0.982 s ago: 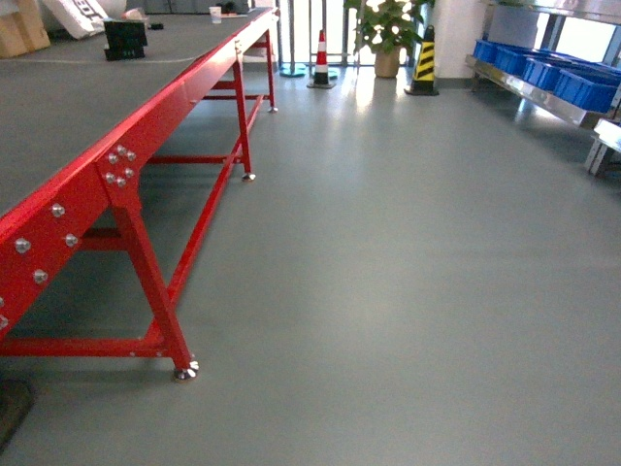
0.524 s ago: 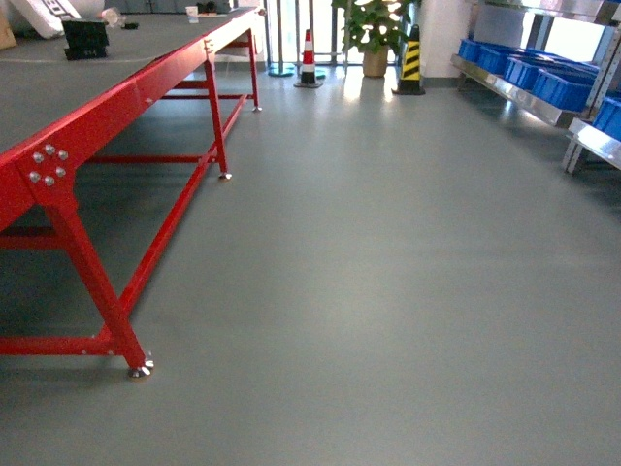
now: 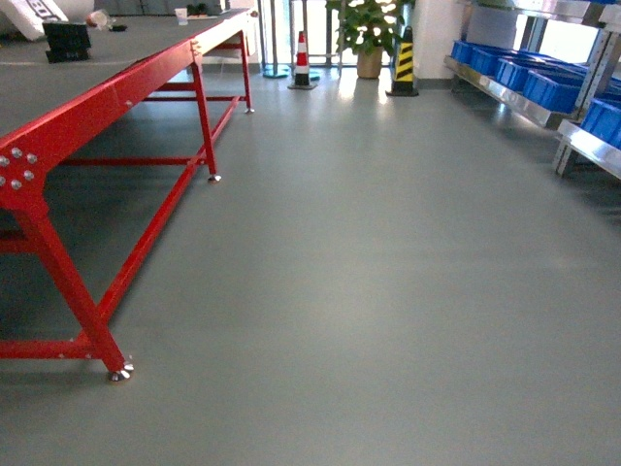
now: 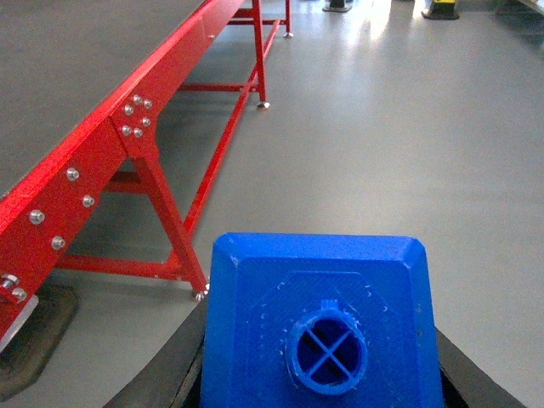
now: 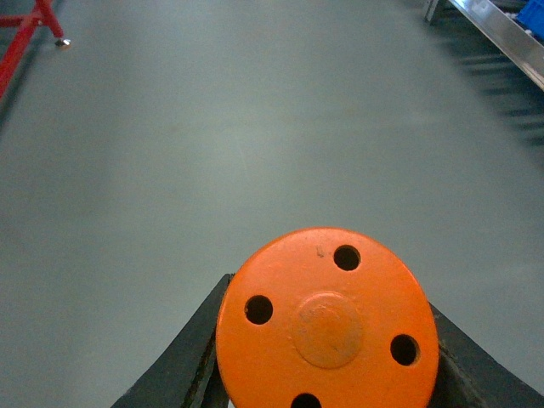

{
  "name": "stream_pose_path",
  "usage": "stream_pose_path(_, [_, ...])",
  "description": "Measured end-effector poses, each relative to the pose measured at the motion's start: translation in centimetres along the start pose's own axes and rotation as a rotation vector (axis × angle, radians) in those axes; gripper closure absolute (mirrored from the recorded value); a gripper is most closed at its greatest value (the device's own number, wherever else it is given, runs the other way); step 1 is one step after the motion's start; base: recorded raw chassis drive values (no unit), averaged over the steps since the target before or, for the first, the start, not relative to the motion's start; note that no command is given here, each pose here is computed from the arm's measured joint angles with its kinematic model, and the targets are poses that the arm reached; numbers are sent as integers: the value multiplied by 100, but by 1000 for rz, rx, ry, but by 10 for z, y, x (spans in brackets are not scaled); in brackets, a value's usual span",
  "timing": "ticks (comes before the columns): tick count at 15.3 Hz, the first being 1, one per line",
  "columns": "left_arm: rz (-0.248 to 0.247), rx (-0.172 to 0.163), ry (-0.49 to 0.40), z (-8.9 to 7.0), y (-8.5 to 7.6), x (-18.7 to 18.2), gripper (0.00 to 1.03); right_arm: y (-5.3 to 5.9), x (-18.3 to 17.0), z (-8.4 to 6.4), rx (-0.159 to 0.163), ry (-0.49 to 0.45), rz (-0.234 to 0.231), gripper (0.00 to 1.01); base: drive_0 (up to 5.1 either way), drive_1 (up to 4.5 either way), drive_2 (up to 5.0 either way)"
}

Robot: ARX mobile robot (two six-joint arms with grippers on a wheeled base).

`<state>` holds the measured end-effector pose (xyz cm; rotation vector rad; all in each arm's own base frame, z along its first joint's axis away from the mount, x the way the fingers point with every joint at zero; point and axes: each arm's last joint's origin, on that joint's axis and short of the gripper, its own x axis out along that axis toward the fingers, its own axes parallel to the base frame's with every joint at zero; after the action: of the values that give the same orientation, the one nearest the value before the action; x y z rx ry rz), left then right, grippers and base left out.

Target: Sort blue parts and orange caps into right shelf containers

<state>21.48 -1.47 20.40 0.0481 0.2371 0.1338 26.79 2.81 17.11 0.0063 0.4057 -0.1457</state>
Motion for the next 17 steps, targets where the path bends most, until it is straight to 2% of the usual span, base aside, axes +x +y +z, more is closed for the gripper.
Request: stream_pose_path(17, [0, 1, 5, -1, 0, 1, 58, 0, 1, 0, -1, 3, 0, 58, -4, 429, -437])
